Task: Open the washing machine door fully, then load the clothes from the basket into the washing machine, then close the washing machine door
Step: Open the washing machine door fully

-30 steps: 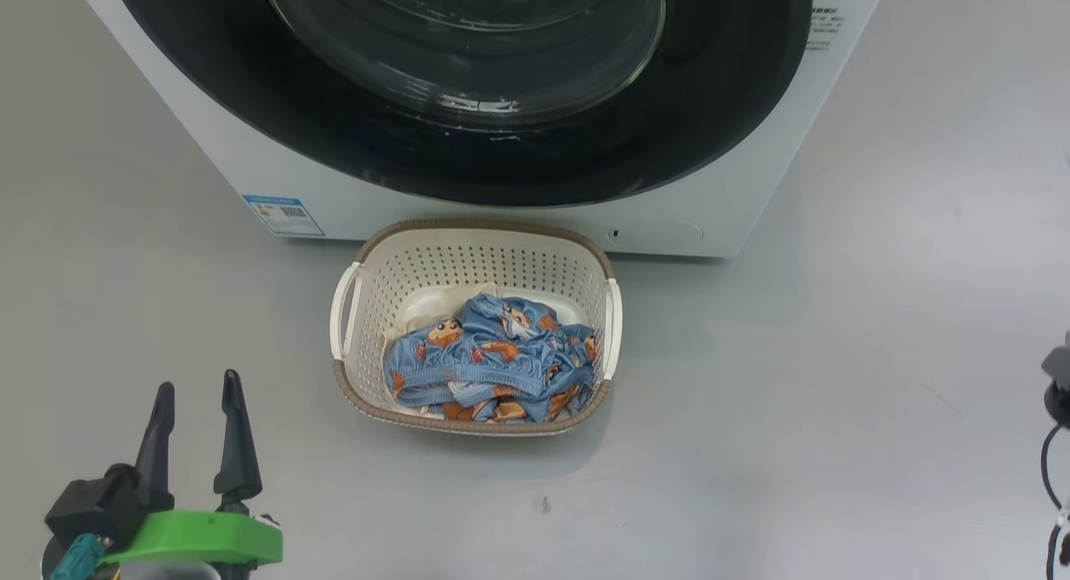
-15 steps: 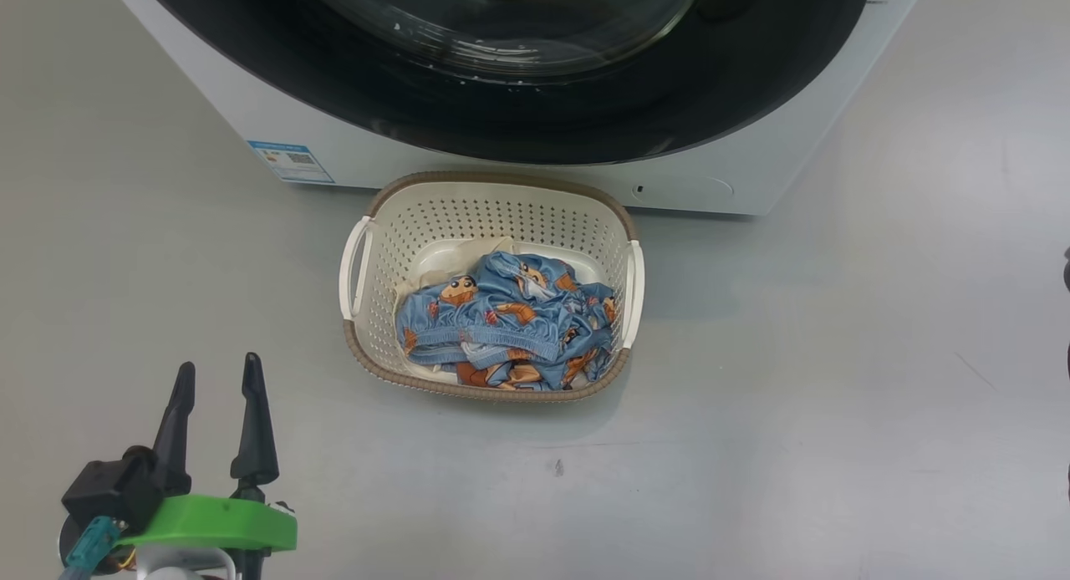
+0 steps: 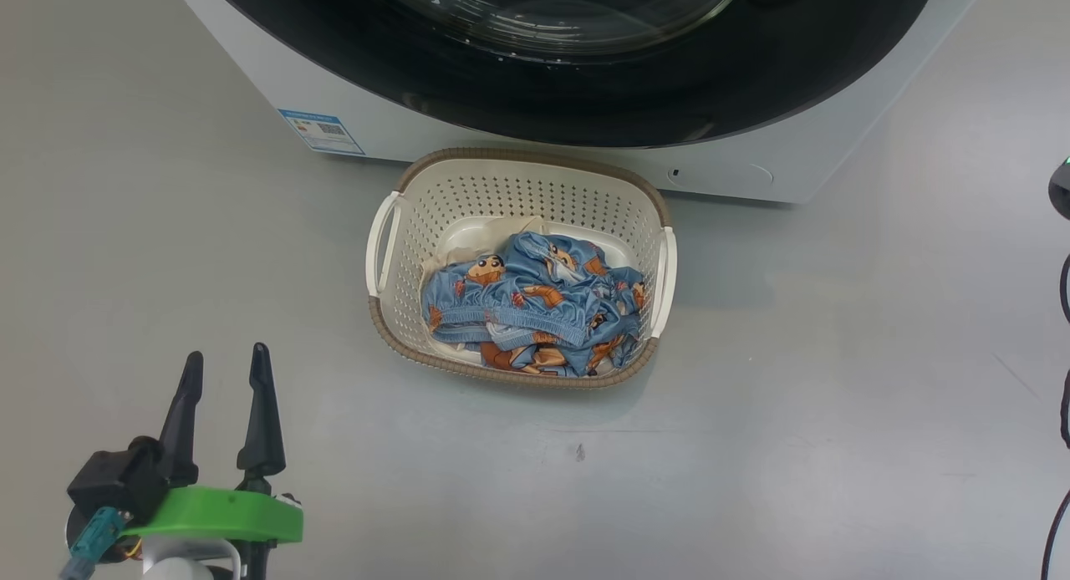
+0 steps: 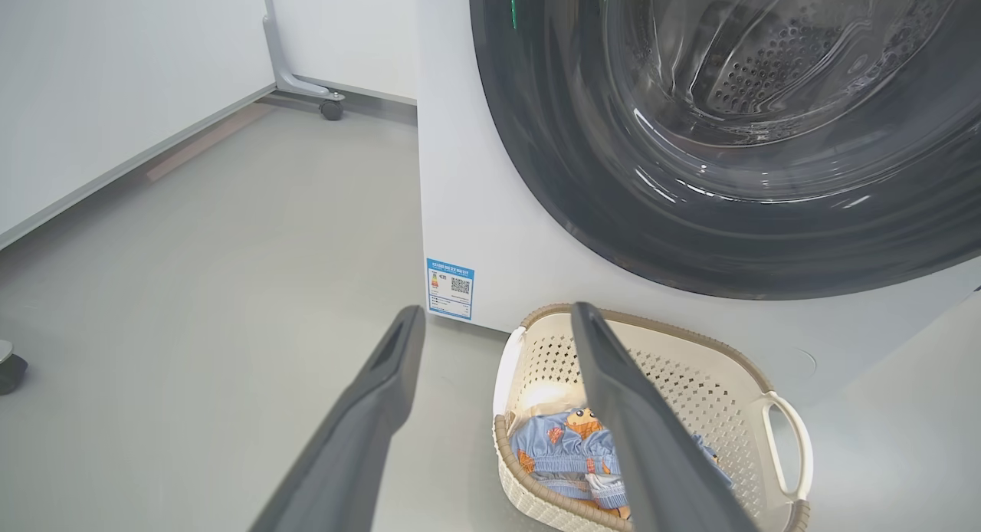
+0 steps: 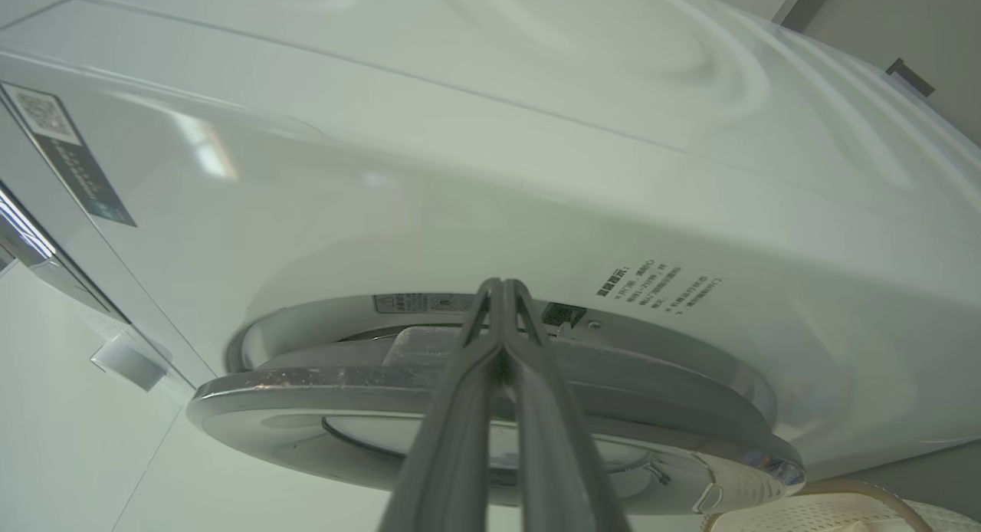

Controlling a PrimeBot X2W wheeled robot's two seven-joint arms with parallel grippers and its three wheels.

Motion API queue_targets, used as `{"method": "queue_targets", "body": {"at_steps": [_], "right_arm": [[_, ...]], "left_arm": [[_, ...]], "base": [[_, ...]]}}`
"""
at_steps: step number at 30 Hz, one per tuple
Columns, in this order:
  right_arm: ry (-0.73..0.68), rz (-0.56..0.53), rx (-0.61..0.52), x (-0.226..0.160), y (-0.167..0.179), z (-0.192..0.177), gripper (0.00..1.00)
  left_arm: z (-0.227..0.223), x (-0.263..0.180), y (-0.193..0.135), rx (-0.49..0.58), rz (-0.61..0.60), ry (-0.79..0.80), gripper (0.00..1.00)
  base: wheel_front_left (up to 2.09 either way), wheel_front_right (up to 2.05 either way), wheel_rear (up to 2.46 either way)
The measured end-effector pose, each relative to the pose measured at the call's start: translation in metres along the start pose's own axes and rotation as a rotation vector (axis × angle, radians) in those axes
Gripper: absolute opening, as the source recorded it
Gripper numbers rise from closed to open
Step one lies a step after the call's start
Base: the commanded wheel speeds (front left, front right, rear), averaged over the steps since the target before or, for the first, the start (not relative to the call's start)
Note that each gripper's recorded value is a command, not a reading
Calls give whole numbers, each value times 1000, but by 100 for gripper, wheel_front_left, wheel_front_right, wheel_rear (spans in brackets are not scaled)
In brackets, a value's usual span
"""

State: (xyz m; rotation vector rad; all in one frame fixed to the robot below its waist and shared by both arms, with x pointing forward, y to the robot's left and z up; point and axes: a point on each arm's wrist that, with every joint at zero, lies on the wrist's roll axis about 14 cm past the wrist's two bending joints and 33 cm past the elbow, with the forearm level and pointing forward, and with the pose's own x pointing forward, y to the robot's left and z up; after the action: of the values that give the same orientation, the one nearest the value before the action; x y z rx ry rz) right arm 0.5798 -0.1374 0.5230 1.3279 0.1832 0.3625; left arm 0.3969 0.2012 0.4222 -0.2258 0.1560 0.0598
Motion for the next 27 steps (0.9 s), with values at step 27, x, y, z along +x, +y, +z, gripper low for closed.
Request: {"method": "queue_targets", "body": {"at_steps": [27], "right_arm": [[183, 95, 11, 65, 5, -50, 0]], "left_arm": [[-19, -8, 38, -24, 125, 58, 100]], "base": [[0, 0, 0]]}}
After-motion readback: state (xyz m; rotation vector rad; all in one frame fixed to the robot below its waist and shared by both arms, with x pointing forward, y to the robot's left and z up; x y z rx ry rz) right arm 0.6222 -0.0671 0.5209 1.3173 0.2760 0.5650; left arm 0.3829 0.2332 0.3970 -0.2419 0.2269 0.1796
